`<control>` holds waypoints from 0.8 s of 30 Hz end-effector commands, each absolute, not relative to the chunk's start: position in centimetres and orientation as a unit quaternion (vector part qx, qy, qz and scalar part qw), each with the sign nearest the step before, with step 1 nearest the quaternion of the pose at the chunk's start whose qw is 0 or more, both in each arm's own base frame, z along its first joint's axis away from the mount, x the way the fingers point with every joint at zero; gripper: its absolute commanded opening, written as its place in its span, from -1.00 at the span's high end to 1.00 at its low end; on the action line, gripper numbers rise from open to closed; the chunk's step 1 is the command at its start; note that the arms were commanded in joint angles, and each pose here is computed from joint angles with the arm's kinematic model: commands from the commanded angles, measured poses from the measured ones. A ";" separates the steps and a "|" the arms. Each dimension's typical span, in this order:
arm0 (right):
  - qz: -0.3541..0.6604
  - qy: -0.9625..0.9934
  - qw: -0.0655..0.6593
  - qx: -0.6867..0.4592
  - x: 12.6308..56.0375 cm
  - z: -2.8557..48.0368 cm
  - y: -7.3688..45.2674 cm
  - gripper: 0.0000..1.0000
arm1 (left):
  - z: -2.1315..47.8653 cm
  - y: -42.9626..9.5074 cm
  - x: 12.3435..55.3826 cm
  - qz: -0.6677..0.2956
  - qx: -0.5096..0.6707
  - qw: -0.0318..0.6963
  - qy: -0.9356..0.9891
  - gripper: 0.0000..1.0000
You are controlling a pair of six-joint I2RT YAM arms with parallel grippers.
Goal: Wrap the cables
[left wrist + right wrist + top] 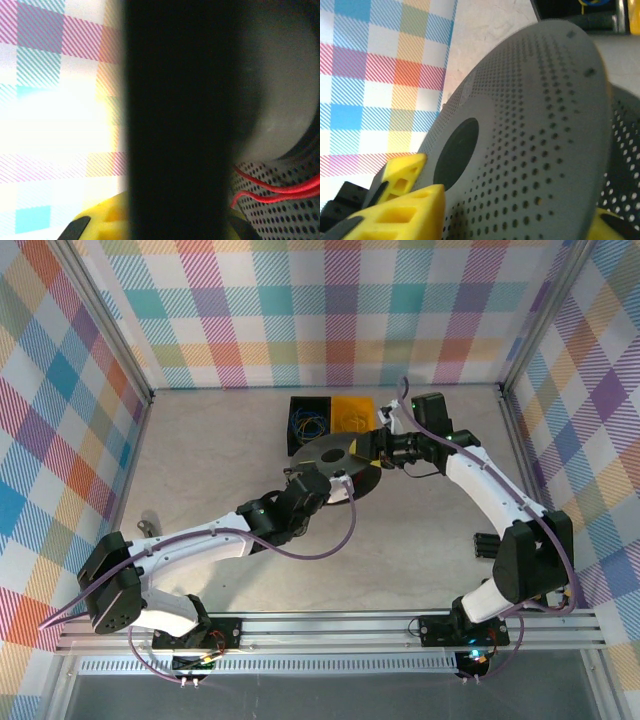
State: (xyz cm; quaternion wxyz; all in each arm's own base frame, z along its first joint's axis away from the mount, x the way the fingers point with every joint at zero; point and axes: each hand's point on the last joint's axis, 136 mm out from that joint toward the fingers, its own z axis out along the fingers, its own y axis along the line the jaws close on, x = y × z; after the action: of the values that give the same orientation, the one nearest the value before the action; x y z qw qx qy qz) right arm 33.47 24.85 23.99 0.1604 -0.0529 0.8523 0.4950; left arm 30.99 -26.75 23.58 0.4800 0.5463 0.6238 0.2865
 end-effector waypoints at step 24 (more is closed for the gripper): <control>0.544 0.818 0.184 -0.027 33.3 22.1 25.0 0.96 | 36.3 -18.3 25.3 -0.040 0.260 0.612 0.746 -0.99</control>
State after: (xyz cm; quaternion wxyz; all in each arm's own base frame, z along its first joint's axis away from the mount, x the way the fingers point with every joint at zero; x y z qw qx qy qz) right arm 33.99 23.97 19.30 0.1565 0.0188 0.8550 0.4940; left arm 23.96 -20.22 38.09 0.6225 0.3369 0.7056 -0.0347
